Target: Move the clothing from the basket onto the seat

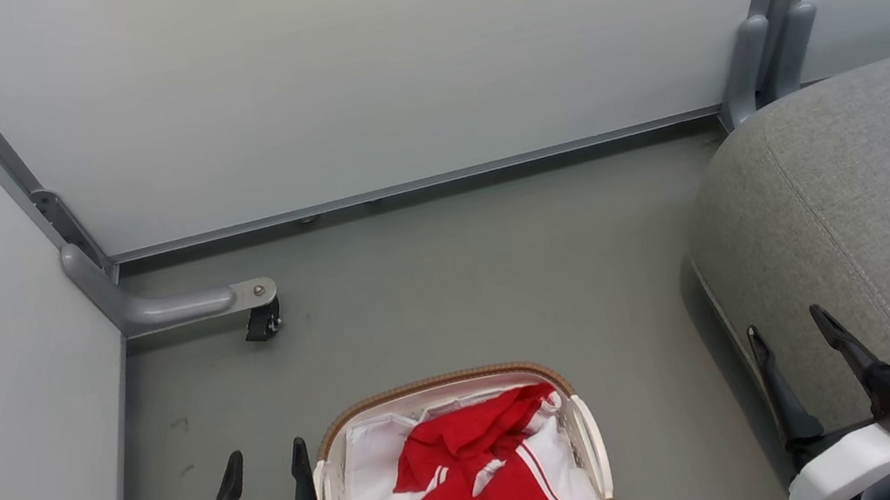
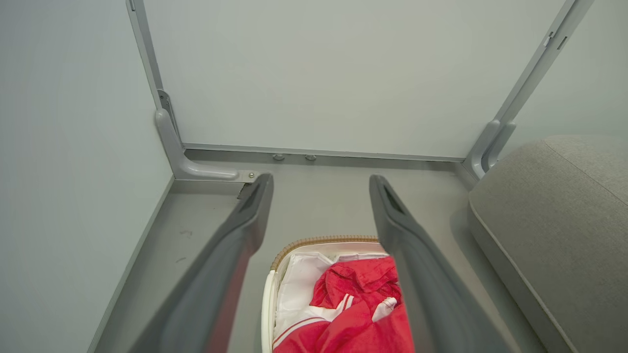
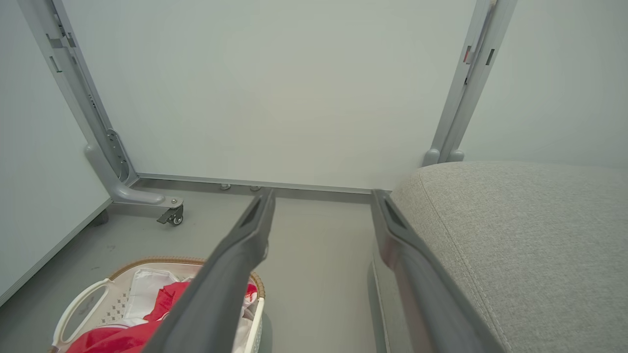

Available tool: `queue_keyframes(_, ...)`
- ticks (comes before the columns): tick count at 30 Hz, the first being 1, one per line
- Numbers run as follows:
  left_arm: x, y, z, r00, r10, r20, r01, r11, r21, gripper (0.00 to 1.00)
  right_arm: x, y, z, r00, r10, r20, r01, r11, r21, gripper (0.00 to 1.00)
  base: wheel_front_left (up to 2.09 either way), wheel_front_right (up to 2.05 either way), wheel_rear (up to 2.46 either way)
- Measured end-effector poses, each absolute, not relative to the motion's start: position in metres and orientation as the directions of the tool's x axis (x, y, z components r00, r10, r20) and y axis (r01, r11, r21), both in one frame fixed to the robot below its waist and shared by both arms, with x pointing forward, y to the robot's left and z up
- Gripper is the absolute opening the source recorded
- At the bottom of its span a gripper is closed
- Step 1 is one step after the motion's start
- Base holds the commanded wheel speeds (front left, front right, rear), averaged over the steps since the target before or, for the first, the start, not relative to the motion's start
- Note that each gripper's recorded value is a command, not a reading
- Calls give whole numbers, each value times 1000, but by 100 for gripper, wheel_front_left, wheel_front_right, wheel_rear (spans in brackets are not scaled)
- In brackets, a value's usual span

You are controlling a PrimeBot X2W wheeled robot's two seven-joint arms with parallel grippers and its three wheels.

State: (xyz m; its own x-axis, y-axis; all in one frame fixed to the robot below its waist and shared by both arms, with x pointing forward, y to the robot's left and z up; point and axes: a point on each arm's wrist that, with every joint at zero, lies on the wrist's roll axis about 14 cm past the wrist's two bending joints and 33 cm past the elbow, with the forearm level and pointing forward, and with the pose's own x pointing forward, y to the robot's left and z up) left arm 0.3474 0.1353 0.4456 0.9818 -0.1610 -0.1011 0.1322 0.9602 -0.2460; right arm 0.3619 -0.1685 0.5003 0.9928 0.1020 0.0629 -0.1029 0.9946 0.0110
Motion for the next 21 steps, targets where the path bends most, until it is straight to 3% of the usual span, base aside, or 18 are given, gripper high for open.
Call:
queue_keyframes(12, 409, 100, 434, 951, -277, -140, 243, 945, -217, 100, 406, -168, 503, 992, 102, 79, -103, 994, 18, 100, 0, 0, 0)
queue_keyframes(21, 449, 62, 361, 841, -421, -339, 397, 907, -141, 100, 452, -176, 484, 995, 80, 60, -83, 995, 48, 100, 0, 0, 0)
